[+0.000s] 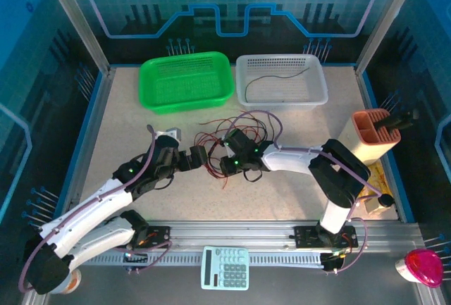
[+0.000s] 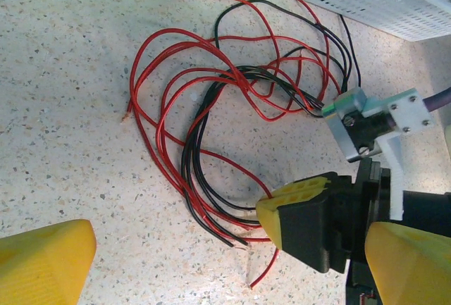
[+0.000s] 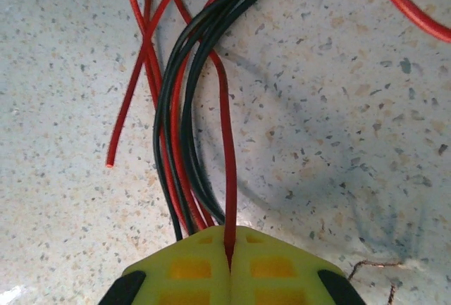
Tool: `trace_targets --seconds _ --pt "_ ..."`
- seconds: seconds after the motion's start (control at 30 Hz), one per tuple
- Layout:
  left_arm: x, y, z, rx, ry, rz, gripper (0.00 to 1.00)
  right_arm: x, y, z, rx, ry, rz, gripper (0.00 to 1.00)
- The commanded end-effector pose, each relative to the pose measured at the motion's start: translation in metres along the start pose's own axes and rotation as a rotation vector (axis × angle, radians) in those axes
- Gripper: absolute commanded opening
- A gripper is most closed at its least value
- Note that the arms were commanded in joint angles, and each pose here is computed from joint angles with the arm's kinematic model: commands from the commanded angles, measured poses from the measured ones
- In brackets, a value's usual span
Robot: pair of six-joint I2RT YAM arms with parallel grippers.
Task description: Untangle the cables
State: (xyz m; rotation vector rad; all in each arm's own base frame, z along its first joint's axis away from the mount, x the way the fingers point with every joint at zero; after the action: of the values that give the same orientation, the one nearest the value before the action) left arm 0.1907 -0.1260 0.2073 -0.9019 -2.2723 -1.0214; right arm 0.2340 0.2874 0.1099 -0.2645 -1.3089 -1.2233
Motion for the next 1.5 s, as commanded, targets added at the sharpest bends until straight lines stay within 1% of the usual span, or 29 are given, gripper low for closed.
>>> trace_targets --seconds 0.0,0.13,0.23,0.53,0.6,0.8,1.03,1.3,1.4,1.47 --pt "0.003 -0.001 0.001 -0.001 0.000 -0.002 0.99 0.034 0.021 0.013 0.007 0.091 -0.090 0.00" --pt "0.006 0.002 -0.007 0.013 -0.033 -0.001 0.99 0.062 0.033 0.019 0.004 0.138 -0.149 0.00" --pt "0.006 0.003 -0.011 0.031 -0.065 0.005 0.99 0.075 0.041 0.018 -0.030 0.188 -0.189 0.00" --pt "0.004 -0.005 -0.017 0.033 -0.188 0.051 0.98 0.083 0.055 0.005 -0.152 0.289 -0.254 0.00" --pt "0.003 -0.008 -0.019 0.022 -0.220 0.069 0.95 0.084 0.057 0.003 -0.174 0.317 -0.266 0.00" --pt "-0.007 -0.017 -0.020 -0.030 -0.263 0.137 0.82 0.085 0.061 0.005 -0.191 0.382 -0.269 0.00" --pt "-0.021 -0.018 -0.034 -0.071 -0.318 0.196 0.70 0.086 0.061 0.007 -0.191 0.409 -0.266 0.00" --pt "-0.036 -0.018 -0.047 -0.091 -0.346 0.242 0.62 0.085 0.059 0.006 -0.192 0.410 -0.263 0.00" --pt "-0.039 -0.017 -0.049 -0.087 -0.355 0.245 0.61 0.084 0.058 0.006 -0.193 0.412 -0.262 0.00" --pt "-0.040 -0.017 -0.050 -0.083 -0.364 0.242 0.63 0.083 0.058 0.006 -0.194 0.411 -0.260 0.00"
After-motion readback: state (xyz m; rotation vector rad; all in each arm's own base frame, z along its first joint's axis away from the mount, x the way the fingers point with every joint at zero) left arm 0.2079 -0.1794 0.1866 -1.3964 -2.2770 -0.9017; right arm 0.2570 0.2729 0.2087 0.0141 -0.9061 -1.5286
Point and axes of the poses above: each hand's point on the last joint's axis, 136 mm out from that joint toward the fingers, its own x axis back along the fingers, its own z axis along the line the jaws close on, y = z × x, the point moved 8 cm from there along x, back along the fingers, and after that the axes turned 11 degrees about x, right-handed, at the moved point
